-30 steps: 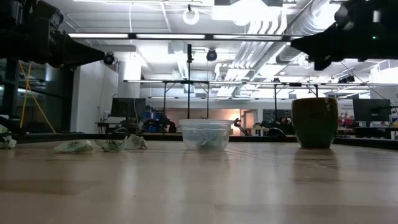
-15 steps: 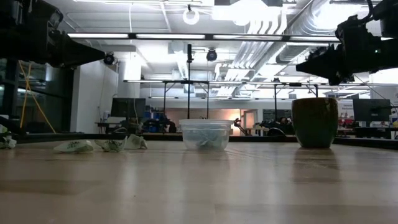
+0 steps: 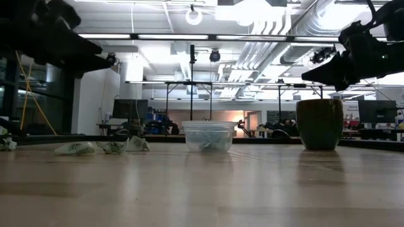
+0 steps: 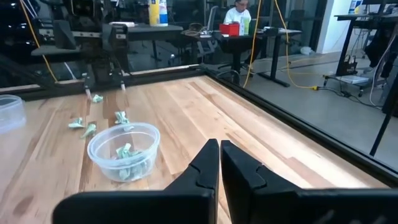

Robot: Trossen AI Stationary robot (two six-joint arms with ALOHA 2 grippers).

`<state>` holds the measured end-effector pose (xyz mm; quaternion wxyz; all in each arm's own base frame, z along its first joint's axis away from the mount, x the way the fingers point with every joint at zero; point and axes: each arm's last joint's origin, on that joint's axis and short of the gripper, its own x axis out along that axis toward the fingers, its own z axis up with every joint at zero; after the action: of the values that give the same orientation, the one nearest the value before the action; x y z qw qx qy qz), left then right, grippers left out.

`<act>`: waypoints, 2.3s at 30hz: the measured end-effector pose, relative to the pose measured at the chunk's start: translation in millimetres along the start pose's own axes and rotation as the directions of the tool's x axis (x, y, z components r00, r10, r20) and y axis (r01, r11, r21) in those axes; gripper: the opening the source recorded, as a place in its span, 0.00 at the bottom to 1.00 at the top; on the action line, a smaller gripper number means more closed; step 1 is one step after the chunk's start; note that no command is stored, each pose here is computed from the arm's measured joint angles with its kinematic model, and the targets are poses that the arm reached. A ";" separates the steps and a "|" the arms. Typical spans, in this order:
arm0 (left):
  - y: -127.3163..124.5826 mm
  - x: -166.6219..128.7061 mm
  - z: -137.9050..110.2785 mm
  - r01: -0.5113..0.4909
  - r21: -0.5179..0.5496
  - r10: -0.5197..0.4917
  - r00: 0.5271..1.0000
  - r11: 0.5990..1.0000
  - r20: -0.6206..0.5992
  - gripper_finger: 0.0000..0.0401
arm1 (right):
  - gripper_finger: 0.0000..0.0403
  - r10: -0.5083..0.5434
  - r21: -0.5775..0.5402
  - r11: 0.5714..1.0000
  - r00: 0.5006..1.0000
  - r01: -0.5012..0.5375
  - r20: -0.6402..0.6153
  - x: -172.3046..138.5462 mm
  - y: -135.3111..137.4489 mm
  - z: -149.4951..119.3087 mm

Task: Pick and place items into bin
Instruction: Put the green stevia packet into the bottom transparent bin

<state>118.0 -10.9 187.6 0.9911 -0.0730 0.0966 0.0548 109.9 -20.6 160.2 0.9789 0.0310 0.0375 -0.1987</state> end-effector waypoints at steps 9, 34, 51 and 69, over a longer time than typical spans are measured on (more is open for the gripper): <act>-8.6 21.6 1.6 -0.089 0.002 0.071 0.785 0.996 -0.616 0.64 | 0.01 0.006 -0.001 1.000 1.000 -0.006 -0.005 0.0 0.1 -0.5; -13.0 33.5 -18.2 -0.488 0.019 0.115 0.168 0.873 -0.979 0.60 | 0.03 0.005 -0.015 1.000 0.999 -0.006 -0.049 -0.1 -0.1 -5.0; -8.7 30.3 -30.5 -0.468 0.064 0.157 0.162 0.881 -0.974 0.59 | 0.03 0.077 -0.012 0.997 0.995 -0.078 -0.062 -0.2 1.9 -6.0; -10.9 44.8 -46.3 -0.401 0.094 0.131 0.066 0.911 -0.989 0.59 | 0.03 0.097 -0.012 0.995 0.993 -0.098 -0.063 -0.3 2.5 -6.1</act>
<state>154.6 -24.6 135.2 0.6353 -0.1728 0.7300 0.1836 110.2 -17.8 154.3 0.9859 0.0318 0.0681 -0.1495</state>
